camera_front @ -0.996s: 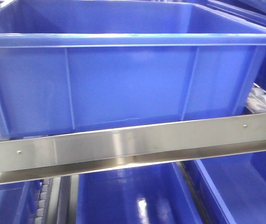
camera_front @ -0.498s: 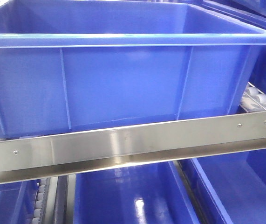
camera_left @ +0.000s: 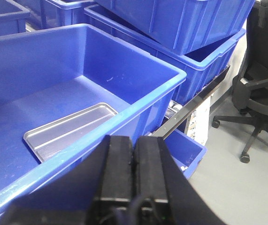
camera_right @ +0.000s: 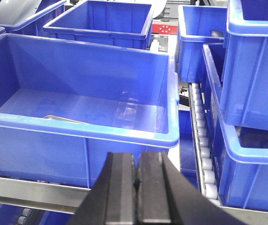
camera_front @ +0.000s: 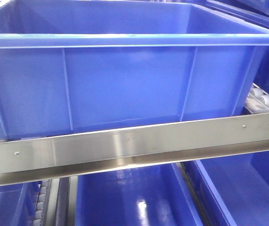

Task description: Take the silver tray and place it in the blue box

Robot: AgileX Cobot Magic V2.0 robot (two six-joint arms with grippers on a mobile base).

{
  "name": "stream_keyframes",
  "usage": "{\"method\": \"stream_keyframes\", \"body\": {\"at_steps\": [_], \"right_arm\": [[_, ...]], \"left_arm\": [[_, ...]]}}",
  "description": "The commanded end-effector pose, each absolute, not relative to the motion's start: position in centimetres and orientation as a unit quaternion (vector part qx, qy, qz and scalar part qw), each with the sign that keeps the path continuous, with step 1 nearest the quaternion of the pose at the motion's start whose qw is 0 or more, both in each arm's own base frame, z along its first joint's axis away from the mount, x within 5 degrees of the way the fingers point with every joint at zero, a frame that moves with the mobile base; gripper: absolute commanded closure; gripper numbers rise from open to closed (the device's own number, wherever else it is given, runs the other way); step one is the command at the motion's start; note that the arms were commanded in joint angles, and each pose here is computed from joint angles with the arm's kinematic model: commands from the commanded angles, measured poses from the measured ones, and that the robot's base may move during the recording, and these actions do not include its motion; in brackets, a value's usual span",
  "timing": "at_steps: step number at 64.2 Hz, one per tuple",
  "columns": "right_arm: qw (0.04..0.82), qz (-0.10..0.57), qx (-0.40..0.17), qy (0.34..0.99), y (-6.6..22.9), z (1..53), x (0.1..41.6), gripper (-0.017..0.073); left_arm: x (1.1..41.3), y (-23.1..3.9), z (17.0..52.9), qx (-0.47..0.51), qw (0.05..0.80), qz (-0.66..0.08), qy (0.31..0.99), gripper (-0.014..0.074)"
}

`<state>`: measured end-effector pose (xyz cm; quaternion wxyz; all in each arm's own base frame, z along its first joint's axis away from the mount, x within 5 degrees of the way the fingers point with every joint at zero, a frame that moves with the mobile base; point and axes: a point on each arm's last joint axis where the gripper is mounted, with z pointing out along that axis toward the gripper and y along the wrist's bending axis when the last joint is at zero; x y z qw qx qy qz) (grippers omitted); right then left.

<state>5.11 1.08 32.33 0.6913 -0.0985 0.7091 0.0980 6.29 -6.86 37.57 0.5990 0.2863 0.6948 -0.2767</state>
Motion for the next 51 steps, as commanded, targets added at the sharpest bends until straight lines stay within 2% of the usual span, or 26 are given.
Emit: {"method": "stream_keyframes", "body": {"at_steps": [1, 12, 22, 35, 45, 51], "right_arm": [[0.731, 0.100, -0.109, 0.667, 1.2, 34.0, 4.9, 0.0508], [0.731, 0.100, -0.109, 0.667, 1.2, 34.0, 4.9, 0.0508], [0.731, 0.100, -0.109, 0.667, 1.2, 34.0, 4.9, 0.0508], [0.731, 0.100, -0.109, 0.667, 1.2, 34.0, 4.9, 0.0508], [0.731, 0.100, -0.109, 0.667, 1.2, 34.0, 4.9, 0.0508], [0.731, 0.100, -0.109, 0.667, 1.2, 34.0, 4.9, 0.0508]], "left_arm": [[6.0, -7.0, 39.1, 0.286, 0.629, -0.303, 0.657, 0.0688], [6.0, -6.8, 38.3, 0.273, 0.617, -0.309, 0.671, 0.0688], [6.3, -5.9, 36.3, 0.269, 0.659, -0.254, 0.655, 0.0688], [6.4, -3.2, 32.4, 0.164, 0.755, -0.154, 0.616, 0.0688], [5.7, -1.5, 29.1, 0.088, 0.767, -0.085, 0.629, 0.0689], [5.3, -0.9, 27.2, 0.049, 0.769, -0.069, 0.634, 0.0688]]}}
